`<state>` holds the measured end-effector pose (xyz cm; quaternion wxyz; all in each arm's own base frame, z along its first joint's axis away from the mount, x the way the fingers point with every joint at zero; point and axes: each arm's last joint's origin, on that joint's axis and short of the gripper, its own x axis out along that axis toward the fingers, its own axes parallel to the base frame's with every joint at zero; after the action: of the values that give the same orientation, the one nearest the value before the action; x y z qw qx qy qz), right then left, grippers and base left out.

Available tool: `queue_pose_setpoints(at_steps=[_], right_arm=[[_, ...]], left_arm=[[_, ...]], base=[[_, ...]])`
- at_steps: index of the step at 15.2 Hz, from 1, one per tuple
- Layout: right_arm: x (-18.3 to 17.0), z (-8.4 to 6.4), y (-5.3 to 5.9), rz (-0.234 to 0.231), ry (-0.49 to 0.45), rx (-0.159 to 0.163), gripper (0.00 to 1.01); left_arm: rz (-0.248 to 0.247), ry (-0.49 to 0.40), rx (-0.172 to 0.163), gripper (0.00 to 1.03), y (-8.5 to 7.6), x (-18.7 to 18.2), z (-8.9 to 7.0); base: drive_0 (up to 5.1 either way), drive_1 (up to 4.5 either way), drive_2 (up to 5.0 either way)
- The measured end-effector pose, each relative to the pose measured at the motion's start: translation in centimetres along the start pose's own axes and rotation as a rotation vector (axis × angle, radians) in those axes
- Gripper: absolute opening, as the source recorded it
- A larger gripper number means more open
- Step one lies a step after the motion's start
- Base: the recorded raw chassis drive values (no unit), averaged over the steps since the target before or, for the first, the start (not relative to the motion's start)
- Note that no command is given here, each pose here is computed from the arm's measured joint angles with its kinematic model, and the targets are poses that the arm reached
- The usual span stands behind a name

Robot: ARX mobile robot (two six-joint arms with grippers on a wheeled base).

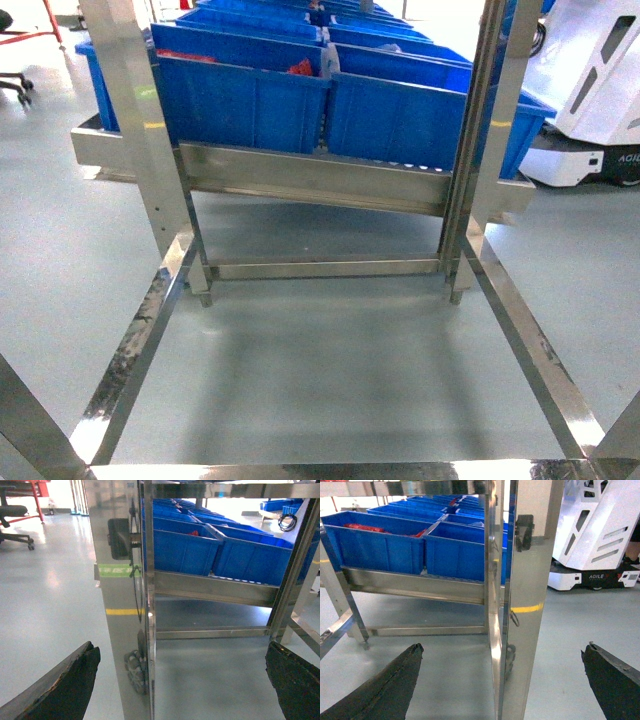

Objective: Pick capacitor and pack into box

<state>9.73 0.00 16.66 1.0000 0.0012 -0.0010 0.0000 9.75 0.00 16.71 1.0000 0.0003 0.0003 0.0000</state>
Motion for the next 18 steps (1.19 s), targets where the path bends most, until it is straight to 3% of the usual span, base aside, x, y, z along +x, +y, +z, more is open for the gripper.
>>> queue_pose_setpoints(at_steps=[18], right_arm=[[0.0, 0.0, 0.0, 0.0, 0.0, 0.0, 0.98]], left_arm=[[0.0, 0.0, 0.0, 0.98, 0.0, 0.0, 0.0]], base=[[0.0, 0.0, 0.0]])
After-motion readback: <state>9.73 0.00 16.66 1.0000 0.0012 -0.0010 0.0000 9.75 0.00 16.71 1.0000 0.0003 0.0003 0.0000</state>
